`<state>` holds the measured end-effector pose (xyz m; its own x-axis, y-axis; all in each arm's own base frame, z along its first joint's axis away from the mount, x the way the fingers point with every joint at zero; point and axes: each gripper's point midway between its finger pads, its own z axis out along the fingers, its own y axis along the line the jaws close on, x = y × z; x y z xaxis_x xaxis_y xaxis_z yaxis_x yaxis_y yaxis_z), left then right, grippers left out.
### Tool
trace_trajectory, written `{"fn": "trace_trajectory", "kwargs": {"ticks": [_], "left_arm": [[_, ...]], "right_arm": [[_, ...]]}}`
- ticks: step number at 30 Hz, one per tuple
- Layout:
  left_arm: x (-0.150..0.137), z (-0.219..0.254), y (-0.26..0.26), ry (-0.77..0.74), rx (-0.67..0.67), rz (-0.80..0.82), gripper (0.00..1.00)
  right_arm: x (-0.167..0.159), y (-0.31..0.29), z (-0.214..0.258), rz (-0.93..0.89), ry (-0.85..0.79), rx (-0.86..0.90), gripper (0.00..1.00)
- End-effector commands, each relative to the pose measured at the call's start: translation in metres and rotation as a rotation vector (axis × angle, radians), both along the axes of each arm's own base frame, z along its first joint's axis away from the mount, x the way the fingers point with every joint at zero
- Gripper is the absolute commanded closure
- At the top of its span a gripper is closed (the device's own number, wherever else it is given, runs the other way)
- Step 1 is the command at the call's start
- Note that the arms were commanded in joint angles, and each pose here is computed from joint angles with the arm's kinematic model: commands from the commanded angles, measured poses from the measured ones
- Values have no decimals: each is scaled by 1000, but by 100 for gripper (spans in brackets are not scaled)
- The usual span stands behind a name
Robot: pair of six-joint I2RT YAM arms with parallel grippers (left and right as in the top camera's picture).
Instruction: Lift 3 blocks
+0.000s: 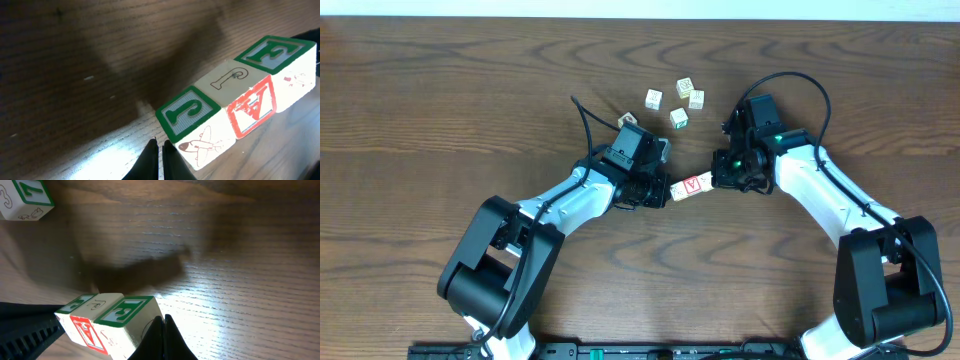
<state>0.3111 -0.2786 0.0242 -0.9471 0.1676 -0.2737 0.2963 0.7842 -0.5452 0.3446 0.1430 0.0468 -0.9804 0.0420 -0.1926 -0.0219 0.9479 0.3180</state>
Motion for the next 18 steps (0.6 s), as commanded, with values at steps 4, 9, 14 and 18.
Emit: {"fn": "trace_trajectory", "kwargs": {"ticks": [4,9,14,18], "left_arm": [[-16,22,-36,-9,-123,-127,93],[-16,22,-36,-13,-122,-125,93],[-15,21,-36,-15,-119,-123,93],[-12,19,-32,-24,-96,-109,93]], "right_arm": [[-22,55,19,136,51,205,99],[-30,52,12,132,80,193,99],[-39,49,3,129,106,185,99],[-40,48,2,128,112,184,99]]}}
